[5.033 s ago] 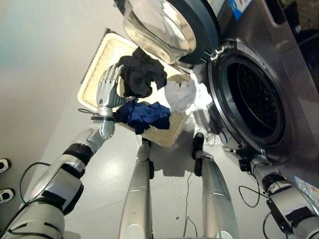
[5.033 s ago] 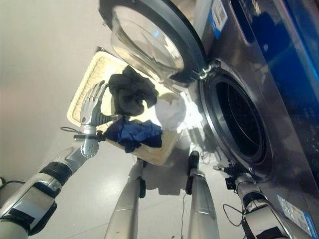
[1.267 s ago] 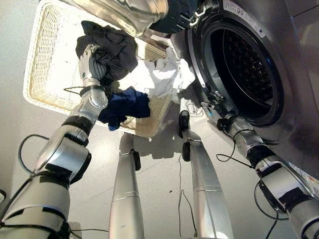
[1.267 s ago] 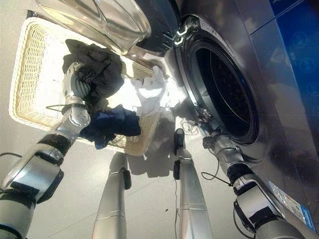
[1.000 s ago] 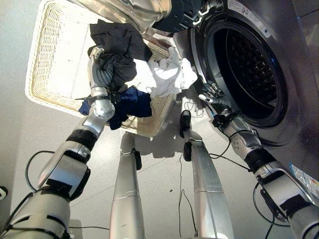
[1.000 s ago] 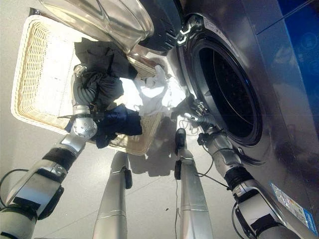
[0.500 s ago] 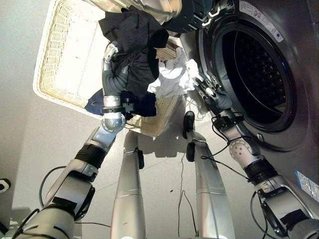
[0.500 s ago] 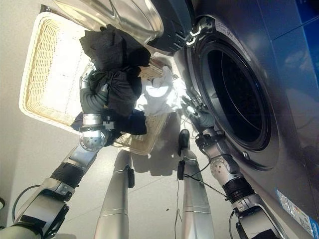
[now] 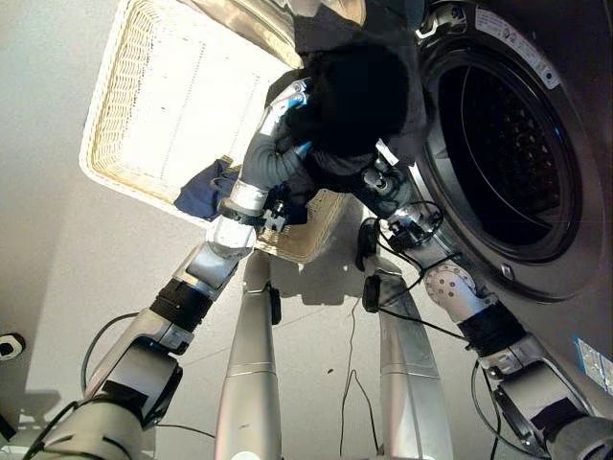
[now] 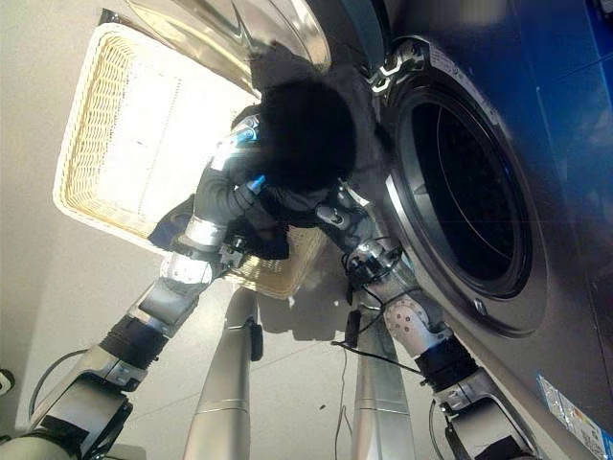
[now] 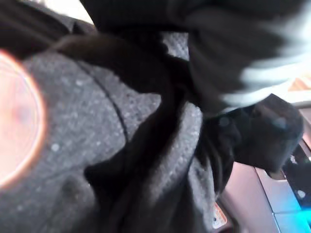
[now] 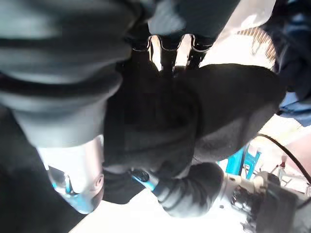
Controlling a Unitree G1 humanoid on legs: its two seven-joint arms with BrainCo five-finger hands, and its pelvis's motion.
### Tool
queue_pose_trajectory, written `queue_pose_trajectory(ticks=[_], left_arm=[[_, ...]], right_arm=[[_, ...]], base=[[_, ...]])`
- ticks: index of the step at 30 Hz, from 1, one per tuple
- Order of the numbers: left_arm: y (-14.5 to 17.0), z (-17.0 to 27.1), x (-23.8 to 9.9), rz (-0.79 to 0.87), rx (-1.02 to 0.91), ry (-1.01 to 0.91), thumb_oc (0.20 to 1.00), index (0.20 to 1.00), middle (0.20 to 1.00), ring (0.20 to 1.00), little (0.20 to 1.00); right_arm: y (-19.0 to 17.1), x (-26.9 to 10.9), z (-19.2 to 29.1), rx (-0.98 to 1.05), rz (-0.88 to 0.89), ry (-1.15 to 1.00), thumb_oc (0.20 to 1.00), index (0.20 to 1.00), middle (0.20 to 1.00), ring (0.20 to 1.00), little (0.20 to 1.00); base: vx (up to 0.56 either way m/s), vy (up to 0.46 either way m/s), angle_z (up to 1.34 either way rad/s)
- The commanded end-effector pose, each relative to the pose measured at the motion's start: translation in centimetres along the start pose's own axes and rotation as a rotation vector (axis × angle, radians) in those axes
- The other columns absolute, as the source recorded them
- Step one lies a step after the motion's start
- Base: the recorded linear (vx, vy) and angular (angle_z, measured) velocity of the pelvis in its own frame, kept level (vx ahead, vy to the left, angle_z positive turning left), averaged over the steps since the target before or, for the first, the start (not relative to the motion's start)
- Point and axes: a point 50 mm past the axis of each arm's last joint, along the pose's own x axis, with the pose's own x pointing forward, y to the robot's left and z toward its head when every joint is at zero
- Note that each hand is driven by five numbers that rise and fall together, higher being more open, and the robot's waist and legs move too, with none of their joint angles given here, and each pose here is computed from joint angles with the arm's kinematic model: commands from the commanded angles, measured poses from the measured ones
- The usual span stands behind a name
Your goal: Put the clothes into the washing machine.
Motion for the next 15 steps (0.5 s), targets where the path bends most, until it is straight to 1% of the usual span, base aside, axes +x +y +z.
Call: queue_pose_trajectory(ticks=[1, 13, 15], left_arm=[[-1.2, 2.9, 2.1, -0.048, -0.040, -0.165, 0.200, 0.200, 0.200, 0.200, 0.200], [-1.7, 2.8, 2.2, -0.094, 0.021, -0.151, 0.200, 0.200, 0.200, 0.200, 0.200], [-1.6, 2.7, 2.1, -0.100, 0.023, -0.145, 0.200, 0.200, 0.200, 0.200, 0.200]], right_arm=[[2.9, 0.7, 0.8, 0.039, 0.177, -0.059, 1.000, 1.000, 1.000, 1.000, 1.000], [4.8, 1.5, 1.7, 0.128, 0.281, -0.149, 1.000, 1.000, 1.000, 1.000, 1.000], [4.8, 1.3, 2.3, 0.145, 0.298, -0.199, 1.000, 1.000, 1.000, 1.000, 1.000]], base=[[0.00, 0.000, 0.00], [0.00, 0.001, 0.01], [0.00, 0.000, 0.00]])
